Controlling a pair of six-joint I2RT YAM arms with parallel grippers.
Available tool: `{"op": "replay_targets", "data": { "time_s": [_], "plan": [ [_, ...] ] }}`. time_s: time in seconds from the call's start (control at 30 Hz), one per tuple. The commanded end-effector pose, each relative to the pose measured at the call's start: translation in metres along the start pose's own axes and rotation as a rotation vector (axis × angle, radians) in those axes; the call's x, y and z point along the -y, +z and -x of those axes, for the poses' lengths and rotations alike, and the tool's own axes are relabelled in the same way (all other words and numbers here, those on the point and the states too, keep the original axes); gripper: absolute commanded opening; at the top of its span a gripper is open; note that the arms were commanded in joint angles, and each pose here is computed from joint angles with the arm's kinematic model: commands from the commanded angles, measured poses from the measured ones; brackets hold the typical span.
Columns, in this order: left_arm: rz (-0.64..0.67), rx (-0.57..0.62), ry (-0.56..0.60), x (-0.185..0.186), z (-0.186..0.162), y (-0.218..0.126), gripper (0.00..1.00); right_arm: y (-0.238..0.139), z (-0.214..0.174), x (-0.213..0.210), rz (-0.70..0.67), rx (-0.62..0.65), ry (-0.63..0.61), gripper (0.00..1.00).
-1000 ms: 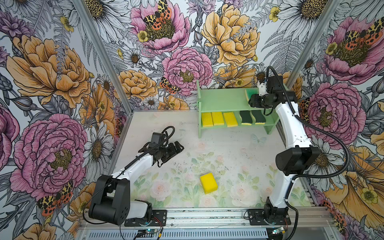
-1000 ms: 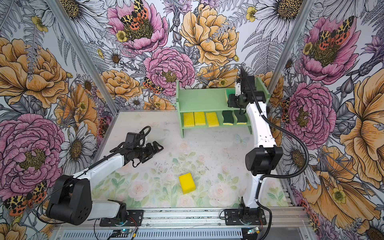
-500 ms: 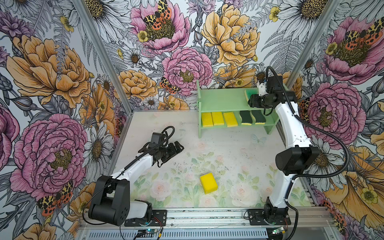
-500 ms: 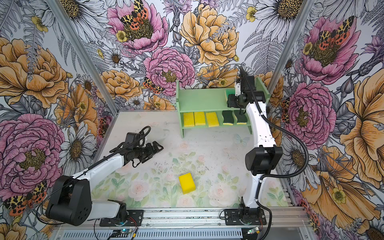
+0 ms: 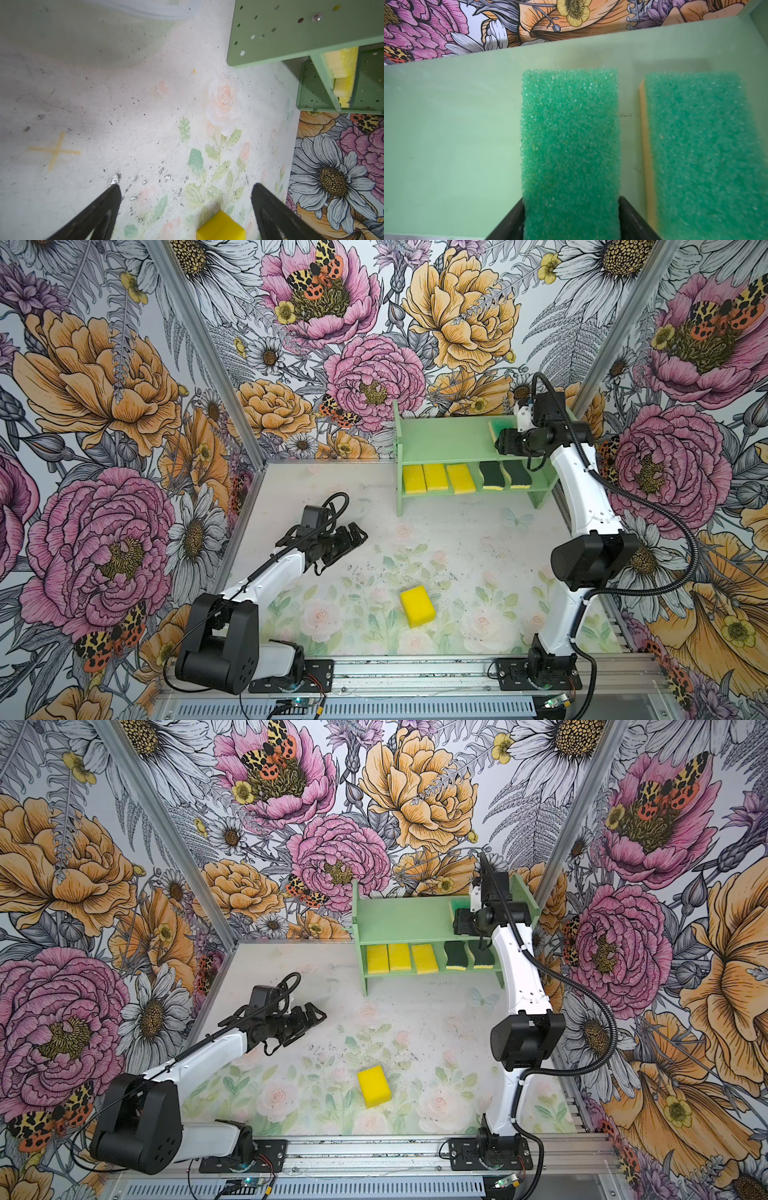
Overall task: Place and organize the cleaning sponges onto the shelf
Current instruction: 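Open the right gripper to release the green sponge on the upper tier, then withdraw the right gripper from the shelf toward the table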
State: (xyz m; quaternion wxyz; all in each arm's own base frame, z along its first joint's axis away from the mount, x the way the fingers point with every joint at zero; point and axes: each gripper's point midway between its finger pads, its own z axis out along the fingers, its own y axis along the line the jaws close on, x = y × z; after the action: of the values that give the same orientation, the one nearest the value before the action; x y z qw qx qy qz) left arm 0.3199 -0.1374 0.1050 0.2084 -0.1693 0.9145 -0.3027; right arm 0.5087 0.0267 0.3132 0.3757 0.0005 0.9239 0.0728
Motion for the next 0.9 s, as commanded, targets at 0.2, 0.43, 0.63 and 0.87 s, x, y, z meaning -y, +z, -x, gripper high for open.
{"op": "replay_targets", "data": {
  "time_s": [0.2, 0.43, 0.63, 0.87],
  "plan": [
    [-0.004, 0.029, 0.009, -0.001, 0.004, -0.005, 0.99, 0.006, -0.001, 0.002, -0.004, -0.007, -0.007, 0.70],
    [-0.009, 0.032, 0.010, 0.001, 0.006, -0.006, 0.99, 0.003, 0.002, 0.001, -0.002, 0.002, -0.010, 0.72],
    [-0.012, 0.032, 0.009, 0.002, 0.007, -0.006, 0.99, -0.006, 0.008, -0.001, -0.002, 0.027, -0.018, 0.75],
    [-0.017, 0.035, 0.010, 0.004, 0.007, -0.007, 0.99, -0.024, 0.016, -0.005, 0.010, 0.064, -0.034, 0.79]
  ]
}}
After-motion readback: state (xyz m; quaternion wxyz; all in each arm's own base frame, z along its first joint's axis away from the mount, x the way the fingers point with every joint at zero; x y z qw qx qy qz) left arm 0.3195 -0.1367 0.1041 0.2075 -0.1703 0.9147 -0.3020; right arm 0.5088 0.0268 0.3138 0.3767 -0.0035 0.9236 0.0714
